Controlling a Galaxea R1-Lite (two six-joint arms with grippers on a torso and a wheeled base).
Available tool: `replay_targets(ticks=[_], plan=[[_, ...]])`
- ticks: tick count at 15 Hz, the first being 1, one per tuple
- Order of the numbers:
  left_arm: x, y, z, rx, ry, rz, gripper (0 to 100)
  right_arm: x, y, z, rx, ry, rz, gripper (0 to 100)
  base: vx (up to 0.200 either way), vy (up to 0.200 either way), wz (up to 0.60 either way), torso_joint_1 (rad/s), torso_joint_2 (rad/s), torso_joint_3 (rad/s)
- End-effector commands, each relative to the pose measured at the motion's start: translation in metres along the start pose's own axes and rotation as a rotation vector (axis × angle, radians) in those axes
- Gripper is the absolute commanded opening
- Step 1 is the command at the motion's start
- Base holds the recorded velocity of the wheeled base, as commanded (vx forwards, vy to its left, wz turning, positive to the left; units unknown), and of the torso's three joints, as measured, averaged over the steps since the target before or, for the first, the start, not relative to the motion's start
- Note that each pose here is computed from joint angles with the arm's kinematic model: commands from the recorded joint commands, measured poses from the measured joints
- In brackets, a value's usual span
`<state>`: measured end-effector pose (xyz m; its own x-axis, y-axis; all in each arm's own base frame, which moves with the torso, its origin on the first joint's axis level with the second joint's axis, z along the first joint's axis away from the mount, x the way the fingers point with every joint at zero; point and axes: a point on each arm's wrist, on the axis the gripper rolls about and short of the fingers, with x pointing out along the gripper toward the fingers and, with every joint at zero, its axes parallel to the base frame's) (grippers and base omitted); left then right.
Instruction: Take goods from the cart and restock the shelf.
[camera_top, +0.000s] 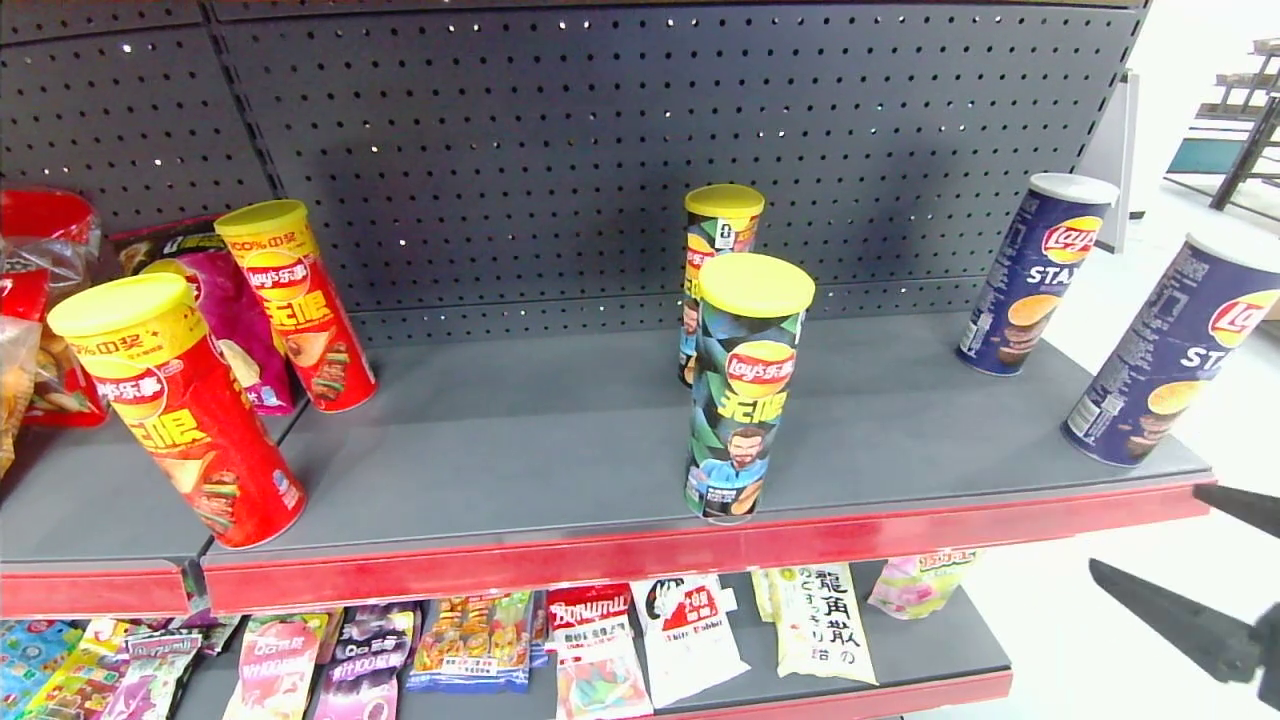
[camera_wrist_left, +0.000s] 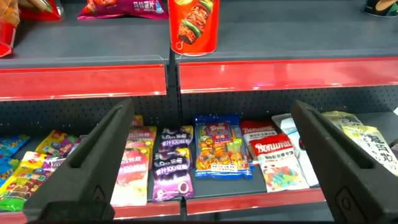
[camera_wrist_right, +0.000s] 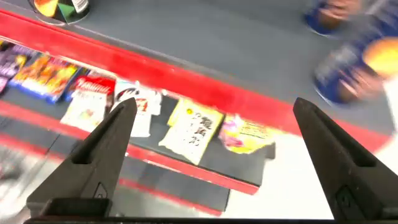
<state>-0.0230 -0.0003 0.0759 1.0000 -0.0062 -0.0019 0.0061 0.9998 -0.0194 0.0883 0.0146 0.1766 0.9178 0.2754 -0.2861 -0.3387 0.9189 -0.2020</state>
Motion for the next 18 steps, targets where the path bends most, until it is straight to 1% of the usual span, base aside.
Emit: replay_targets(ticks=[1, 4, 6, 7, 8, 9, 10, 13, 15, 16, 17, 18], plan=[[0.0, 0.0, 0.0, -0.001, 0.0, 0.0, 100, -0.046, 0.018, -0.044, 0.039, -0.129, -0.084, 100, 0.0, 0.0, 0.0, 0.0, 0.0, 0.0], [0.0, 0.0, 0.0, -0.001, 0.0, 0.0, 100, -0.066, 0.034, -0.089, 0.161, -0.235, -0.148, 100, 0.0, 0.0, 0.0, 0.0, 0.0, 0.0], [0.0, 0.0, 0.0, -0.001, 0.0, 0.0, 100, -0.074, 0.042, -0.112, 0.167, -0.263, -0.171, 100, 0.0, 0.0, 0.0, 0.0, 0.0, 0.0], [0.0, 0.0, 0.0, 0.001, 0.0, 0.0, 100, -0.073, 0.043, -0.116, 0.179, -0.228, -0.172, 100, 0.0, 0.0, 0.0, 0.0, 0.0, 0.0], [0.0, 0.0, 0.0, 0.001, 0.0, 0.0, 100, -0.073, 0.044, -0.119, 0.222, -0.208, -0.215, 100, 0.0, 0.0, 0.0, 0.0, 0.0, 0.0], [0.0, 0.0, 0.0, -0.001, 0.0, 0.0, 100, -0.073, 0.043, -0.119, 0.26, -0.209, -0.224, 100, 0.0, 0.0, 0.0, 0.0, 0.0, 0.0], [0.0, 0.0, 0.0, 0.001, 0.0, 0.0, 100, -0.073, 0.043, -0.12, 0.25, -0.208, -0.225, 100, 0.0, 0.0, 0.0, 0.0, 0.0, 0.0], [0.0, 0.0, 0.0, 0.001, 0.0, 0.0, 100, -0.075, 0.044, -0.12, 0.256, -0.231, -0.242, 100, 0.0, 0.0, 0.0, 0.0, 0.0, 0.0], [0.0, 0.0, 0.0, 0.001, 0.0, 0.0, 100, -0.077, 0.046, -0.121, 0.251, -0.263, -0.259, 100, 0.0, 0.0, 0.0, 0.0, 0.0, 0.0], [0.0, 0.0, 0.0, -0.001, 0.0, 0.0, 100, -0.077, 0.046, -0.122, 0.248, -0.263, -0.269, 100, 0.0, 0.0, 0.0, 0.0, 0.0, 0.0], [0.0, 0.0, 0.0, 0.001, 0.0, 0.0, 100, -0.077, 0.044, -0.122, 0.258, -0.257, -0.322, 100, 0.0, 0.0, 0.0, 0.0, 0.0, 0.0], [0.0, 0.0, 0.0, 0.001, 0.0, 0.0, 100, -0.077, 0.044, -0.122, 0.262, -0.256, -0.335, 100, 0.0, 0.0, 0.0, 0.0, 0.0, 0.0]])
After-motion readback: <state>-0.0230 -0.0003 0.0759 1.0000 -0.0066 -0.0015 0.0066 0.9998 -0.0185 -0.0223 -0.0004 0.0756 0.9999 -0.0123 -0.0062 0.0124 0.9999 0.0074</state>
